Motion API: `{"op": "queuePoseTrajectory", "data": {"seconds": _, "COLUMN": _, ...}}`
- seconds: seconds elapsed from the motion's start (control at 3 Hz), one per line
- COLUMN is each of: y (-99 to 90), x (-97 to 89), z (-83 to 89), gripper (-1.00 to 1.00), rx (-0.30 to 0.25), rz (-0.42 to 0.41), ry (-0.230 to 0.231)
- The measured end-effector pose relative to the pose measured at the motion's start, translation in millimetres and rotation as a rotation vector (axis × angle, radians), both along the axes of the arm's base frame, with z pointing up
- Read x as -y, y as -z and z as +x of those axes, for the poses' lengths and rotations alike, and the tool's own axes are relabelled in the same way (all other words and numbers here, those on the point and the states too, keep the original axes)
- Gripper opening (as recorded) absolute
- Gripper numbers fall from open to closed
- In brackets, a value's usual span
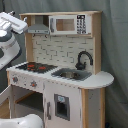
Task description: Play with the kitchen
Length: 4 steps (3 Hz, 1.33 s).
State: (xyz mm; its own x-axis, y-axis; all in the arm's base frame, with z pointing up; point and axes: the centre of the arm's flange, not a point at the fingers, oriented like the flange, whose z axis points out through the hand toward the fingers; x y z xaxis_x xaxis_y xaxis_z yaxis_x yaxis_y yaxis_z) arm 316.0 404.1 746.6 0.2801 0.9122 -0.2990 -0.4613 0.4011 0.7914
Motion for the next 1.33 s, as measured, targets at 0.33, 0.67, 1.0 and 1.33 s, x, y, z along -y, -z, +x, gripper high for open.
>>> {"op": "queuePoseTrajectory", "data": {"seconds": 0.33, "y": 5.3, "x": -7.9, "z": 0.2, "gripper": 1.0, "rx": 0.038, "rz": 0.06, "ry": 0.005}}
{"op": "queuePoseTrajectory", "data": {"seconds": 0.67, "y": 9.6, "x": -15.3, "z": -0.4, "gripper": 1.0, "rx": 0.076, "rz": 0.122, "ry": 0.007}}
{"op": "queuePoseTrajectory", "data": {"seconds": 1.0, "y": 13.2, "x": -22.3, "z": 0.0, "gripper": 1.0, "rx": 0.105, "rz": 0.186, "ry": 0.009}}
{"op": "queuePoseTrajectory", "data": {"seconds": 1.33, "y": 13.4, "x": -32.4, "z": 1.1, "gripper": 1.0, "rx": 0.135, "rz": 0.277, "ry": 0.008}}
